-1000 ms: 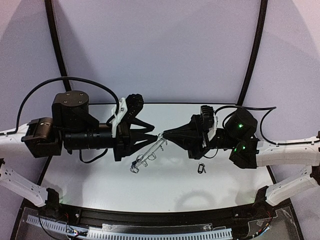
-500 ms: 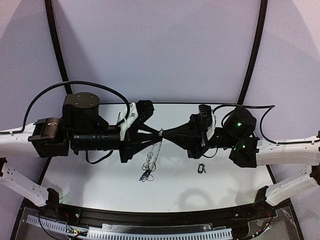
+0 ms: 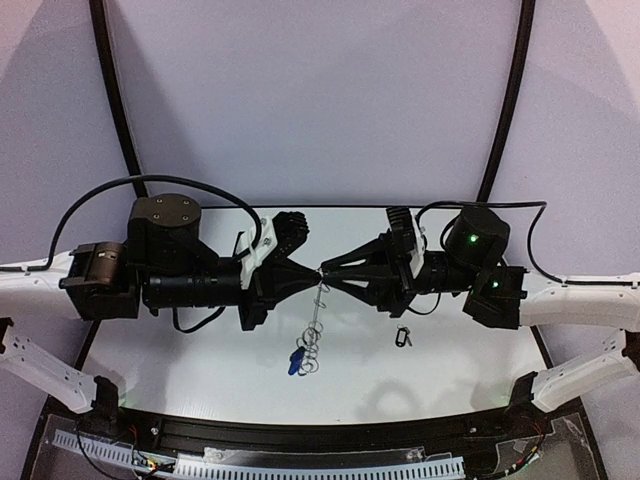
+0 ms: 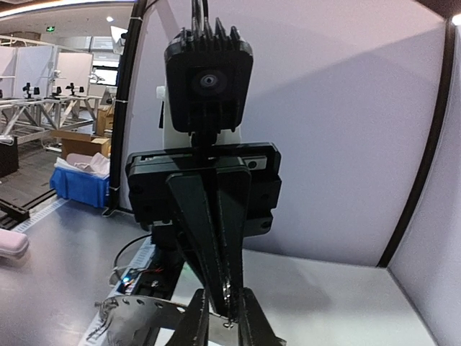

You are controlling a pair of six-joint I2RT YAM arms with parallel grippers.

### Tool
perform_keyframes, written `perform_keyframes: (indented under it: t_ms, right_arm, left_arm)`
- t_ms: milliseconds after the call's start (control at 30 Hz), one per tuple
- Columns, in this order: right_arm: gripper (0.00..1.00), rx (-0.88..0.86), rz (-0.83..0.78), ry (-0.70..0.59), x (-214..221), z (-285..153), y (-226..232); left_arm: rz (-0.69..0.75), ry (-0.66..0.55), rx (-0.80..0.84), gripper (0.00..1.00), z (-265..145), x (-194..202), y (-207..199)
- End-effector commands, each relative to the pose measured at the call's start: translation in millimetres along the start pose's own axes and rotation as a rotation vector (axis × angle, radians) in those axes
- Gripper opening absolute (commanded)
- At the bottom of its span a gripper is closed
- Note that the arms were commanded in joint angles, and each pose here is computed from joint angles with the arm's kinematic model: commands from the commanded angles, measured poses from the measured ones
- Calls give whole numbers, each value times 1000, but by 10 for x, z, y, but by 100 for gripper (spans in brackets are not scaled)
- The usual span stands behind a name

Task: Put the keys on the keyring

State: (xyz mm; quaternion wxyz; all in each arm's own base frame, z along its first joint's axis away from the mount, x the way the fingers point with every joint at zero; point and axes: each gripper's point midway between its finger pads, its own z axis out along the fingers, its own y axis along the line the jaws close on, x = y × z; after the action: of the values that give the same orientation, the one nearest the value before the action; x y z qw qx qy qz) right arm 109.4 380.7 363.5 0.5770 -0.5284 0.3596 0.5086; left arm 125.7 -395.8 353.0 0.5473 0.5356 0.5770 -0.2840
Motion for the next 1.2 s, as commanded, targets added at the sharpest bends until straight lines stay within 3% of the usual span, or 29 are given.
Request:
perform_keyframes:
  t_ms: [0,33,67,167,300,400,467,600,800,933,1067,1167]
  right_arm:
    - [26,-13,45,140,150,-52,78]
    - [40,12,59,164,176,-84,57]
    - [42,20,61,169,180,-93,49]
    - [67,100,41,191,118,-248,7]
    - [78,241,42,217,141,-420,-142]
    - [87,405,45,244,176,-608,-334]
    - [98,493,54,253,220,-735,-421]
    - [99,674,96,309,357,-966,-625]
    - [98,1008,224,575,788,-1416,-1019]
    - [99,1103,374,702,1074,-1708,-1079]
    - [99,1208,549,809,1389,-2069,-1118]
    - [99,1219,592,842,1499,-2153,-1122]
  left_arm:
    - [-1,-69,-48,1,-136,-71,72]
    - [-4,-64,-66,1,-141,-59,102]
    - [-4,-64,-66,1,-141,-59,102]
    - [-5,16,-188,1,-118,66,309]
    - [-28,133,-278,1,-23,251,452]
    - [-141,240,-333,1,7,406,519]
    - [-240,280,-355,1,74,543,503]
    - [-410,341,-317,1,221,786,361]
    - [-818,473,-253,1,310,1257,557]
    - [-866,489,-222,1,296,1241,619]
    - [-968,681,-240,1,238,1480,607]
    - [-1001,714,-226,1,234,1484,568]
